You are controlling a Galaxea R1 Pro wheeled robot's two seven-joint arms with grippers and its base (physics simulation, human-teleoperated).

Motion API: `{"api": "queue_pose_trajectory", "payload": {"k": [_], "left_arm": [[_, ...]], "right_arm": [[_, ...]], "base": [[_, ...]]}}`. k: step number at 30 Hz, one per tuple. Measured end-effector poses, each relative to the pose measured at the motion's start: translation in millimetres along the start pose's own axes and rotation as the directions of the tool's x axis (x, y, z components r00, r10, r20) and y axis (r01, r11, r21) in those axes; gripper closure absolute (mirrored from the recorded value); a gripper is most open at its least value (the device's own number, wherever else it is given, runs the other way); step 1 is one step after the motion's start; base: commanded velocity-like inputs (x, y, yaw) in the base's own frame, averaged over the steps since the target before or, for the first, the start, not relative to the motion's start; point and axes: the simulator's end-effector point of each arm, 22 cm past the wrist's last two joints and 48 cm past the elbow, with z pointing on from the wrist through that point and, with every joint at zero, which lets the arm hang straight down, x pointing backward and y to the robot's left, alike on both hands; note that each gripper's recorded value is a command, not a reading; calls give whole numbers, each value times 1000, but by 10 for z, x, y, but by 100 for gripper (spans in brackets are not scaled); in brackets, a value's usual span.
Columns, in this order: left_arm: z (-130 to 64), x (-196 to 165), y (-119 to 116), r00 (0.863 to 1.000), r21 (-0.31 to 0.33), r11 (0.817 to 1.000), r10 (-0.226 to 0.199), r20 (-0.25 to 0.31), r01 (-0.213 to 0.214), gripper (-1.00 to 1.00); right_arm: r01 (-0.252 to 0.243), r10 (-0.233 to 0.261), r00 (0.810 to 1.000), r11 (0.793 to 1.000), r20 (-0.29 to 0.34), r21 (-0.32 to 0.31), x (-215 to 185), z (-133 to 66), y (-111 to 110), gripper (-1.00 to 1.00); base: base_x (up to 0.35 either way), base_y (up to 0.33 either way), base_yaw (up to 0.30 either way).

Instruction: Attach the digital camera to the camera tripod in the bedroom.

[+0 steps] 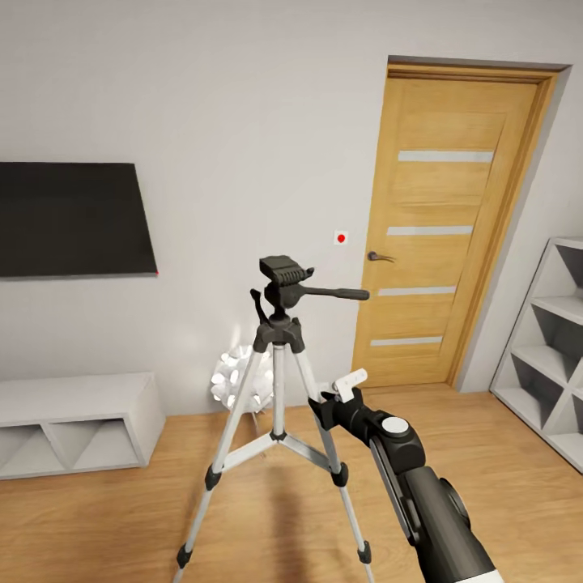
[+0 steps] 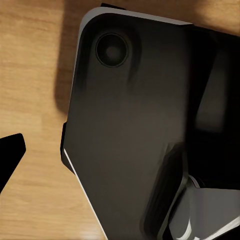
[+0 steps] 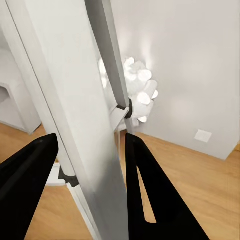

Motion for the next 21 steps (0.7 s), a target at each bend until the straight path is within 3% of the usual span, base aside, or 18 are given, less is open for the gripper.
{"api": "queue_pose_trajectory", "payload": {"k": [4,21], "left_arm": [[0,0,0,1000,0,1000,0,0,0,-100],[0,2,-8,1000,0,1000,-1,0,1,-100]], "right_arm": [[5,-5,1000,999,2,-32,-12,22,142,100],[18,-18,1000,1000,1,-24,-9,22,124,100]], "base": [[0,0,0],[-5,6,0]]}}
